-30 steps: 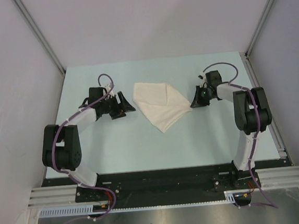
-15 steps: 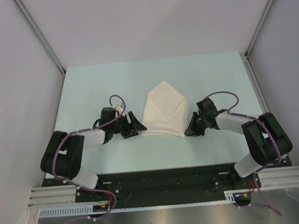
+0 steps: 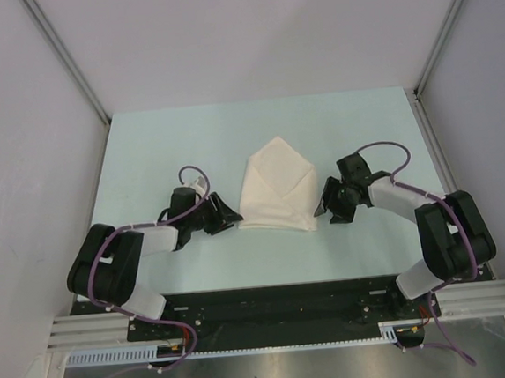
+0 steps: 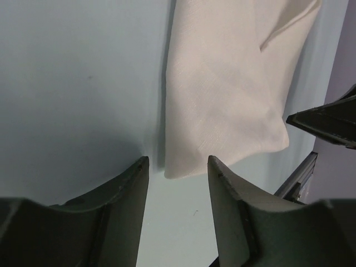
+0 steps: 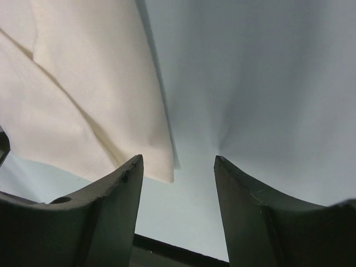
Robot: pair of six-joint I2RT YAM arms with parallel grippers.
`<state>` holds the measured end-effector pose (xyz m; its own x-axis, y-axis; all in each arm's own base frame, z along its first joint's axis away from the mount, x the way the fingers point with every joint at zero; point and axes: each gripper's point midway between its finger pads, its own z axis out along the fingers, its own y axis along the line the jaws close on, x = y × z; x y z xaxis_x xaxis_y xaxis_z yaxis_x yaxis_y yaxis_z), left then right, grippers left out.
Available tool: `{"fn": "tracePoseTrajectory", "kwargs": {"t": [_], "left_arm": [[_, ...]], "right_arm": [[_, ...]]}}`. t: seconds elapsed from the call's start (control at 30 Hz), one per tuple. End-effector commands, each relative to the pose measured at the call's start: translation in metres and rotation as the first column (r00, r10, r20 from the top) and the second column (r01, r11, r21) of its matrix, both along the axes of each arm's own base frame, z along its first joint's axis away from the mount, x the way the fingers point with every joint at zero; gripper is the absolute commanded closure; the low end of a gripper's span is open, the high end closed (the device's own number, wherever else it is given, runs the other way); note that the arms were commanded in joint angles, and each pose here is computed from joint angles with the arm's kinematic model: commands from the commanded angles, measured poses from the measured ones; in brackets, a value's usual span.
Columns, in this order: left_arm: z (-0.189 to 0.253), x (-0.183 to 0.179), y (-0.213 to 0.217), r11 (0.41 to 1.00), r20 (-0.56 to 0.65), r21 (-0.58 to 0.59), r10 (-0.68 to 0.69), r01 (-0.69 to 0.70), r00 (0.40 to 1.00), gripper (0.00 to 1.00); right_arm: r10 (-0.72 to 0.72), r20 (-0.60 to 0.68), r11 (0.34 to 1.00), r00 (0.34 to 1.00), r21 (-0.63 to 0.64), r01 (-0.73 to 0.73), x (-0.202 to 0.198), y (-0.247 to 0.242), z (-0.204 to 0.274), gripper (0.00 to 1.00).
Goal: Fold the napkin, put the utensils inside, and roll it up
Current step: Roll the napkin with the utensil
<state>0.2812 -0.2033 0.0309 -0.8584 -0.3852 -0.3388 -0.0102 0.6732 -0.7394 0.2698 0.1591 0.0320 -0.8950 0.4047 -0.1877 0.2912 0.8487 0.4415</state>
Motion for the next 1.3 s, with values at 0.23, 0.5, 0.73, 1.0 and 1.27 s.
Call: {"fn": "tracePoseTrajectory", "kwargs": {"t": [0.23, 0.5, 0.73, 1.0, 1.27], "left_arm": [[-0.009, -0.004, -0.007, 1.000, -0.010, -0.020, -0.008, 0.008, 1.000, 0.57], [-0.020, -0.007, -0.008, 1.000, -0.045, -0.007, -0.016, 0.016, 0.999, 0.65], [-0.010, 0.001, -0.016, 0.999, -0.029, -0.035, -0.037, 0.036, 0.999, 0.85], [0.016, 0.013, -0.022, 0.997, 0.001, -0.053, -0.055, 0.055, 0.998, 1.00], [0.025, 0.015, -0.022, 0.995, 0.006, -0.077, -0.057, 0.057, 0.998, 1.00]], "right_arm": [[0.360, 0.381, 0.933, 0.851, -0.172, -0.317, 0.042, 0.058, 0.082, 0.40], [0.470, 0.461, 0.879, 0.753, -0.169, -0.446, 0.044, 0.102, 0.095, 0.39], [0.671, 0.532, 0.732, 0.516, -0.364, -0.576, 0.034, 0.154, 0.096, 0.38], [0.802, 0.516, 0.583, 0.303, -0.563, -0.586, 0.025, 0.206, 0.074, 0.36], [0.878, 0.442, 0.470, 0.181, -0.731, -0.495, 0.006, 0.245, 0.049, 0.35]]}}
